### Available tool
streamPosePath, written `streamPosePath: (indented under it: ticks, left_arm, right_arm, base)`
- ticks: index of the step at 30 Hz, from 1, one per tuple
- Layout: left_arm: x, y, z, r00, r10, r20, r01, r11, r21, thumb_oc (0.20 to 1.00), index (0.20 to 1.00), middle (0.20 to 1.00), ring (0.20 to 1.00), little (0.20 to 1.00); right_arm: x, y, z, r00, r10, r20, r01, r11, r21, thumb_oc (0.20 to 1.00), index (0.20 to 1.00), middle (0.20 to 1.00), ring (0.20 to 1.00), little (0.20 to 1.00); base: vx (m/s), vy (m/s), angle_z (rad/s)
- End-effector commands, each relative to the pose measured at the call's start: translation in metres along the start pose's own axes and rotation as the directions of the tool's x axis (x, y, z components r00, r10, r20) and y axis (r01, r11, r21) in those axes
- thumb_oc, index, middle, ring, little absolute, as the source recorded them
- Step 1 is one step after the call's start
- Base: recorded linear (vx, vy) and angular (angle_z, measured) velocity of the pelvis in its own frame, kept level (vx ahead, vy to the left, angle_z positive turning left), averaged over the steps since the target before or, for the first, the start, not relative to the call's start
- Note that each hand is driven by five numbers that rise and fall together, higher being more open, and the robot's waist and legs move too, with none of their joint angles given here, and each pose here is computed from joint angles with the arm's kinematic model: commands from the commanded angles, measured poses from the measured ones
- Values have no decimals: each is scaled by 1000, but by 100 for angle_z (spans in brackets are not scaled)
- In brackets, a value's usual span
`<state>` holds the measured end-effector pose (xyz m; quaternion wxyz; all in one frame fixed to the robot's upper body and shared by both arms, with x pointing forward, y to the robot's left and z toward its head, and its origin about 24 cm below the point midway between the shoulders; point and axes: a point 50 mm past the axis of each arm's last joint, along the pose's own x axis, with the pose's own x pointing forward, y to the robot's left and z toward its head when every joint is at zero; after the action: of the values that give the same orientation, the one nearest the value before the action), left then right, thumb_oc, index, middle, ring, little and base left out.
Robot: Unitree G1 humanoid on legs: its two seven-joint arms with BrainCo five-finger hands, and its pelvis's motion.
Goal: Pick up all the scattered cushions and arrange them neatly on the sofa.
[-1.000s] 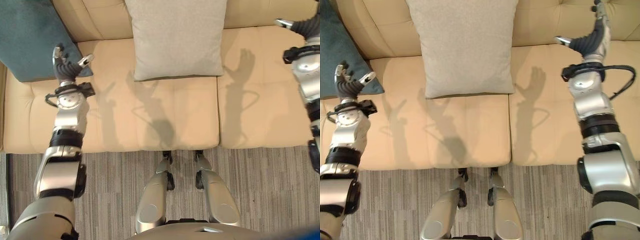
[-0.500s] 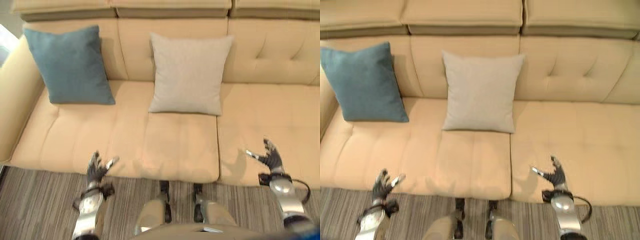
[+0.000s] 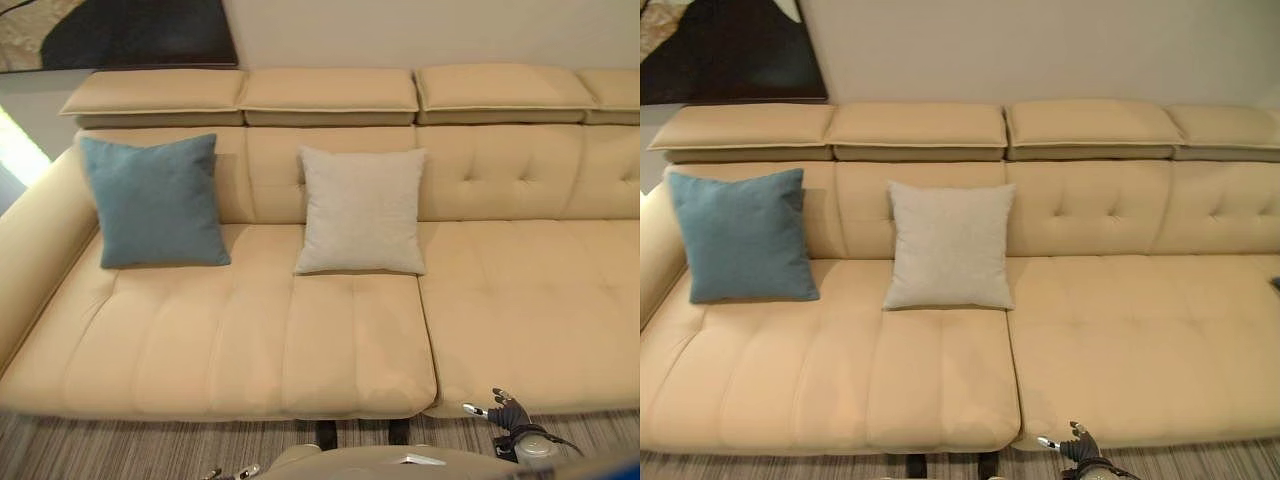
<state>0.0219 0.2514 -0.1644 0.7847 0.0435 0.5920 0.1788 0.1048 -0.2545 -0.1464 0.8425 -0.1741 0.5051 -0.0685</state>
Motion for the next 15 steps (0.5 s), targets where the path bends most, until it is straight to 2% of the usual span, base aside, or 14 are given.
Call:
streamPosePath:
  ticks: [1, 4, 12, 15]
  left_arm:
    - [5, 0, 27, 998, 12, 67, -14, 1000, 23, 1000, 1000, 1000, 1000, 1000]
    - [6, 1, 40, 995, 13, 97, -16, 1000, 27, 1000, 1000, 1000, 1000, 1000]
    - [7, -12, 57, 991, -17, 136, 9, 998, 60, 1000, 1000, 1000, 1000, 1000]
    - [7, -23, 70, 983, -47, 175, 32, 995, 92, 1000, 1000, 1000, 1000, 1000]
  right_arm:
    - [9, -16, 36, 995, -52, 89, 54, 998, -15, 1000, 1000, 1000, 1000, 1000]
    - [10, -12, 31, 998, -41, 45, 41, 999, -3, 1000, 1000, 1000, 1000, 1000]
    - [10, -10, 28, 998, -63, 23, 62, 998, 31, 1000, 1000, 1000, 1000, 1000]
    - [9, -16, 20, 996, -90, -11, 90, 995, 51, 1000, 1000, 1000, 1000, 1000]
  base:
    - [-120, -23, -52]
    - [-221, -89, -34]
    - [-45, -133, -8]
    - [-155, -99, 52]
